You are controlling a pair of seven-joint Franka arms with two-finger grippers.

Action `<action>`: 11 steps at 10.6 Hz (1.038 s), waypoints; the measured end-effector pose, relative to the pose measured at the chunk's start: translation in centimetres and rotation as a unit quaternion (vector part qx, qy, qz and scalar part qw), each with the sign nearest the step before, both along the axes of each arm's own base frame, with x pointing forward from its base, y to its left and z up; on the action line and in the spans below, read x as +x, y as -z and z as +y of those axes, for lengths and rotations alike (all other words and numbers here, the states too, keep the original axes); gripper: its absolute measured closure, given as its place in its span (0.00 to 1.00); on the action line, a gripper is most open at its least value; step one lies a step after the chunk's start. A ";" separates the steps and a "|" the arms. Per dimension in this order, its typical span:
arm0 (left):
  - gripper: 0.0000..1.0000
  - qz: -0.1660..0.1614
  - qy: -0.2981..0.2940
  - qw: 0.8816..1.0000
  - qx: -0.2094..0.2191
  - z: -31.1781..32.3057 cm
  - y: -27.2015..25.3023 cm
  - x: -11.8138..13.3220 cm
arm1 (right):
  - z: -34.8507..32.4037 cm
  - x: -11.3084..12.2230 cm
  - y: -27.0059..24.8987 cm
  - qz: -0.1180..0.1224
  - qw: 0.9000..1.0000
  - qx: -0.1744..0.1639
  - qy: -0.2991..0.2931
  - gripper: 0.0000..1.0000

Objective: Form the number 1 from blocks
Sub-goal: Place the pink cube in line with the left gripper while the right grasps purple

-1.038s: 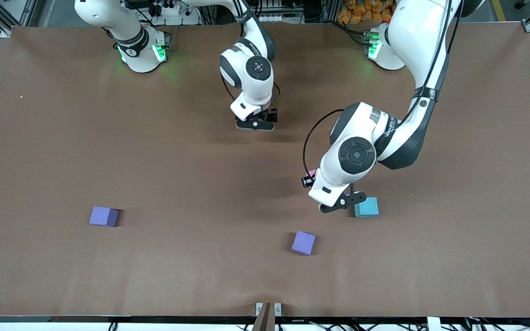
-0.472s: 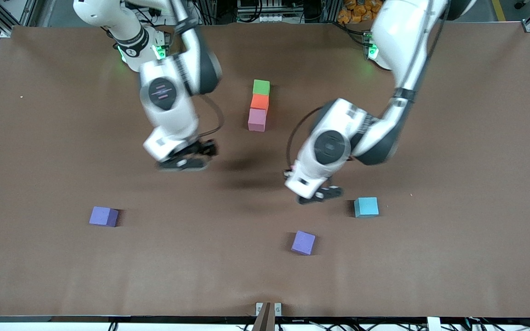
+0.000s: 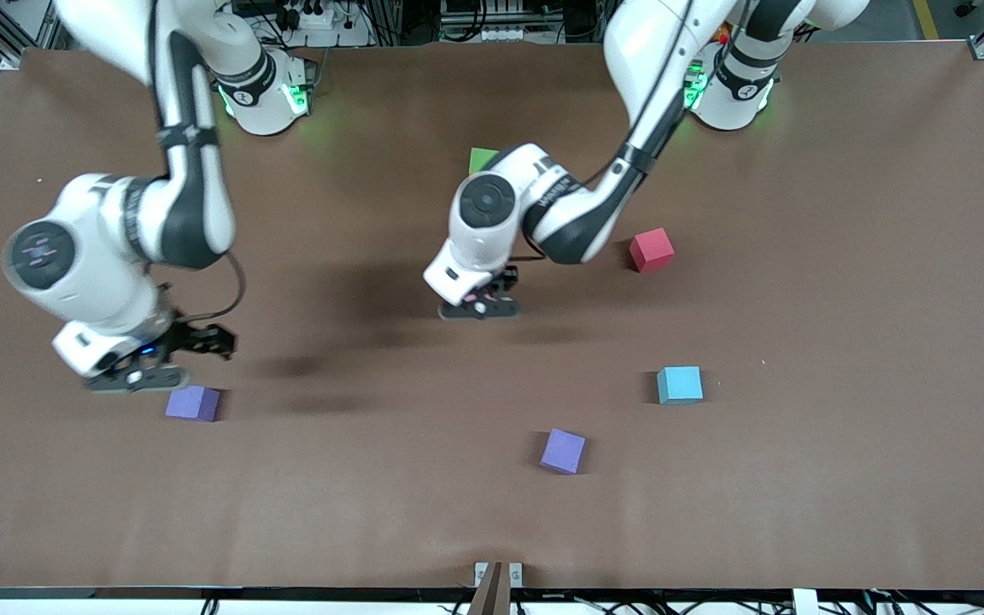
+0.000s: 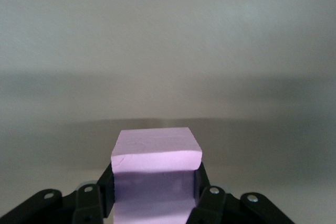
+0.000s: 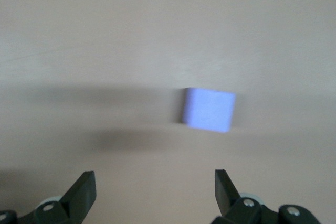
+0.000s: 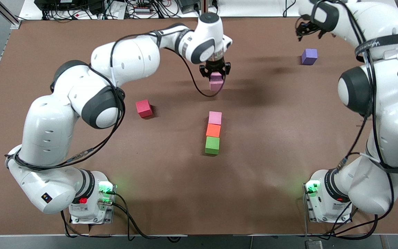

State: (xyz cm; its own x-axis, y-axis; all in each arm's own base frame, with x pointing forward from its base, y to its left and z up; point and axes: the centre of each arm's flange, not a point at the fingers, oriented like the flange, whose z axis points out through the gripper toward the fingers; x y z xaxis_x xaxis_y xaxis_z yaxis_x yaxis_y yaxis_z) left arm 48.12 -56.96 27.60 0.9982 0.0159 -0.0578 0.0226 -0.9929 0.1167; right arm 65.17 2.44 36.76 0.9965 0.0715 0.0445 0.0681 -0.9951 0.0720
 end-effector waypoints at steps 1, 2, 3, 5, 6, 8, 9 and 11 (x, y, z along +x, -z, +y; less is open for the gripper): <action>0.40 0.003 0.008 1.000 0.004 -0.4 0.9 -1.1 | -2.6 1.2 0.9 0.002 1.000 0.000 -0.001 0.00; 0.40 0.003 0.016 1.000 0.008 -0.6 2.2 -2.2 | -4.3 2.5 2.0 0.002 1.000 0.002 0.002 0.00; 0.40 -0.001 0.025 1.000 0.012 -0.6 3.2 -3.1 | -5.6 3.6 3.1 0.003 1.000 0.004 0.006 0.00; 0.40 -0.008 0.040 0.999 0.013 -0.5 4.4 -4.8 | -7.2 4.8 5.4 0.010 1.000 0.009 0.011 0.00; 0.40 -0.009 0.048 0.999 0.013 -0.5 4.6 -5.6 | -7.8 5.2 6.8 0.014 1.000 0.012 0.012 0.00; 0.40 -0.008 0.074 0.997 0.009 -0.6 4.7 -7.1 | -8.4 6.0 9.4 0.007 1.000 0.014 0.012 0.00; 0.40 -0.013 0.081 0.997 0.004 -0.2 4.8 -7.7 | -8.3 6.1 10.7 0.007 1.000 0.013 0.011 0.00; 0.40 -0.018 0.087 0.996 0.001 0.7 5.0 -8.7 | -7.6 6.1 13.1 0.013 0.999 0.030 0.017 0.00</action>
State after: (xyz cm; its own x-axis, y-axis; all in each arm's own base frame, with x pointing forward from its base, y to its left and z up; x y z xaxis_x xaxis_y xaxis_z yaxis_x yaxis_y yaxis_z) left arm 39.41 -56.25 22.55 0.9872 -0.1582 -0.0217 -0.1548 -0.9815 0.1128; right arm 71.24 -5.19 23.69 0.9992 0.0347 0.0213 0.0345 -0.9993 0.0112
